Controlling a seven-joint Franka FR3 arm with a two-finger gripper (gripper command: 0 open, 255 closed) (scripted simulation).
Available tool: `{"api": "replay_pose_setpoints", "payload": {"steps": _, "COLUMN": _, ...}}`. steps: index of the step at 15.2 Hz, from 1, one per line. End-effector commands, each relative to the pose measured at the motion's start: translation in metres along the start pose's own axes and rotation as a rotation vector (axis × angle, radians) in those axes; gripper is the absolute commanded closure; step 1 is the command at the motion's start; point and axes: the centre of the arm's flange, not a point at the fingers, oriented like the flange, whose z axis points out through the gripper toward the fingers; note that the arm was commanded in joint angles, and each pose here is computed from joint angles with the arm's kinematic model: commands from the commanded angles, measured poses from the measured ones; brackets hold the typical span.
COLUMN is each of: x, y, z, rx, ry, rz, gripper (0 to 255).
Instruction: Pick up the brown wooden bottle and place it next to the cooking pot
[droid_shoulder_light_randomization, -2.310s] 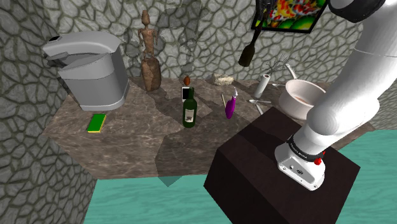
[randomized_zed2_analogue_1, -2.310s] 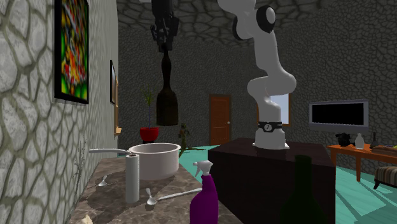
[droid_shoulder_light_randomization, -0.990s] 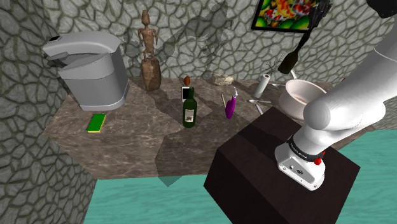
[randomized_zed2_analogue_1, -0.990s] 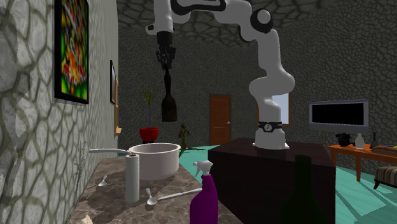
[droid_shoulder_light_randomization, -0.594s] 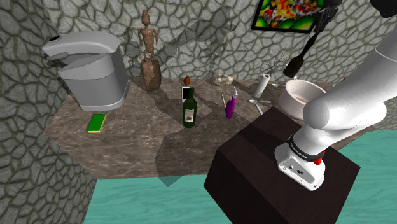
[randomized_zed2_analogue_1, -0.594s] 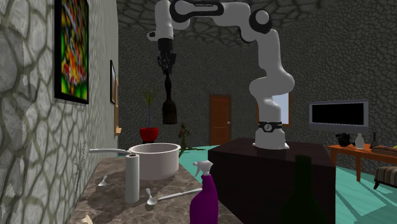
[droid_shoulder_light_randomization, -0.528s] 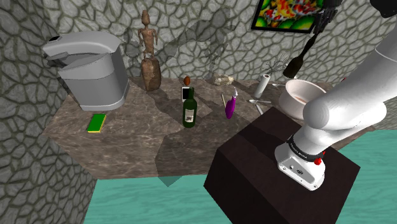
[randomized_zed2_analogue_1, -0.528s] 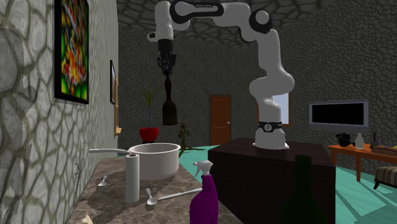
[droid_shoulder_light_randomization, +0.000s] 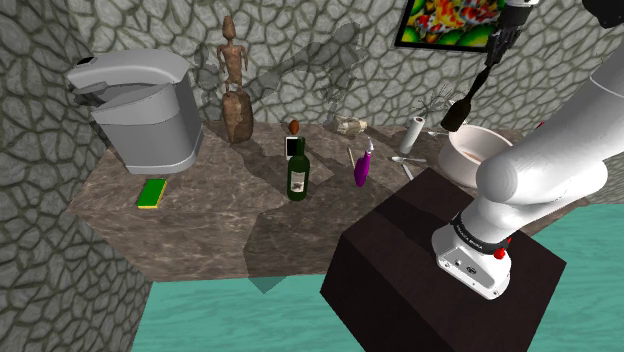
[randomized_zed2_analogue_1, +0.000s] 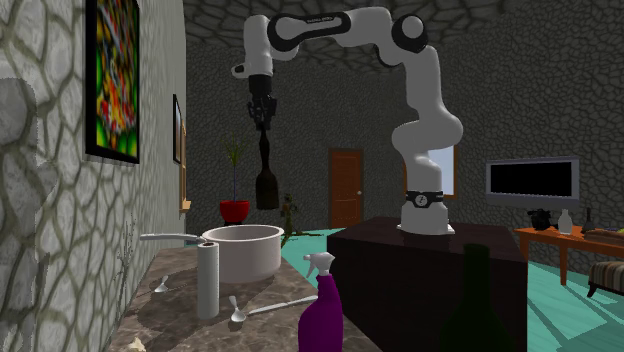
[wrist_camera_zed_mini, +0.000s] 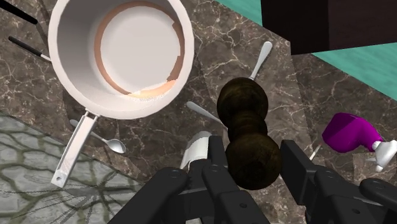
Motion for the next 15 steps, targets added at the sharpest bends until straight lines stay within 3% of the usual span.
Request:
{"api": "replay_pose_setpoints", "payload": {"steps": 1, "x": 0.001, "y": 0.0, "z": 0.01, "rx": -0.001, "ry": 0.001, "rz": 0.0, "gripper": 255}}
{"api": "replay_pose_setpoints", "payload": {"steps": 15, "x": 0.011, "y": -0.005, "z": 0.083, "rx": -0.001, "ry": 0.001, "rz": 0.0, "gripper": 255}}
